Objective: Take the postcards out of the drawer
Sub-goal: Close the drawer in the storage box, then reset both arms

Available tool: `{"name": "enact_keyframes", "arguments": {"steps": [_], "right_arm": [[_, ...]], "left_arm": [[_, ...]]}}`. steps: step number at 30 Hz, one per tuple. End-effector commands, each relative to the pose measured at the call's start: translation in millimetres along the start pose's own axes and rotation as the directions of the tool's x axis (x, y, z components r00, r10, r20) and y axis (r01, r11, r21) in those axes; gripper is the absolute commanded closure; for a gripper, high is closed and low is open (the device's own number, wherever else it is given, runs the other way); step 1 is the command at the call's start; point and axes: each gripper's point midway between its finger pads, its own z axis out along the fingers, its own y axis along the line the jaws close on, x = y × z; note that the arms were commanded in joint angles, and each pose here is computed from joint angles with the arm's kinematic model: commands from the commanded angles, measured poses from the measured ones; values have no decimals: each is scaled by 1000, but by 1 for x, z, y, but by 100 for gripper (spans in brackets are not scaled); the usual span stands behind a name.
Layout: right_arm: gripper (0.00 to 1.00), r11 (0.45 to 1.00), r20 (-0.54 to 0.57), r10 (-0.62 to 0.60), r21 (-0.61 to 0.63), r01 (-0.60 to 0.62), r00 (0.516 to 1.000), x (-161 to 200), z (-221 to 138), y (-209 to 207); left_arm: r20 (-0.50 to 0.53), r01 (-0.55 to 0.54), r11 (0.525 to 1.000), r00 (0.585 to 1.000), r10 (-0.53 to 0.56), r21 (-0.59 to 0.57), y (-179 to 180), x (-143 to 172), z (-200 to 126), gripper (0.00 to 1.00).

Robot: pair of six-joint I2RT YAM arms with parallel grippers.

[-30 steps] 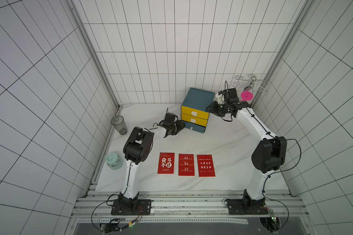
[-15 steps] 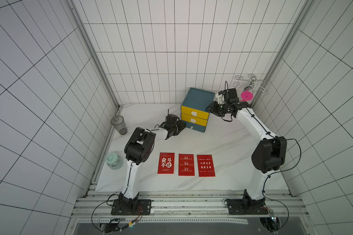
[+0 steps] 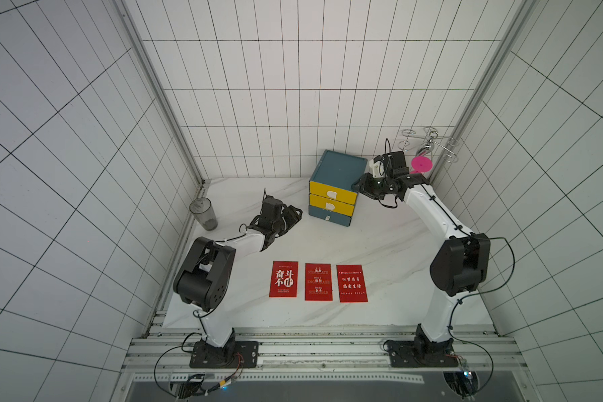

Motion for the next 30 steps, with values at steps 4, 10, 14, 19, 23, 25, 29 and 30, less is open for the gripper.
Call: {"name": "enact_keyframes", "arguments": {"steps": [4,10,14,19,23,25,29,30], "right_arm": [[57,1000,46,-3,-23,4,999,-23,-21,13],[54,994,110,-65,-76,74,992,-42,-55,40],[52,988,200,-120,-72,137,972,-51,-100,53],[48,987,240,-157,57,147,958,-8,-137,12],[44,965,269,-199,223,140,942,37,-150,-48],[42,938,279,-215,325,118,936,57,-154,-84],[26,868,294,-218,494,48,931,85,-159,-143],[24,852,284,-248,518,69,926,91,-157,-152]], "left_arm": [[41,-173,985,984,173,-17,2,-18,-48,26],[112,-185,982,976,189,-47,15,-48,-91,23],[228,-199,977,950,213,-82,27,-75,-130,20],[339,-210,961,904,260,-179,49,-98,-174,1],[423,-205,919,839,342,-337,76,-104,-204,1],[444,-247,889,795,414,-386,84,-102,-213,1],[505,-227,843,715,484,-488,114,-97,-227,1],[508,-224,831,701,501,-510,122,-94,-228,1]]}}
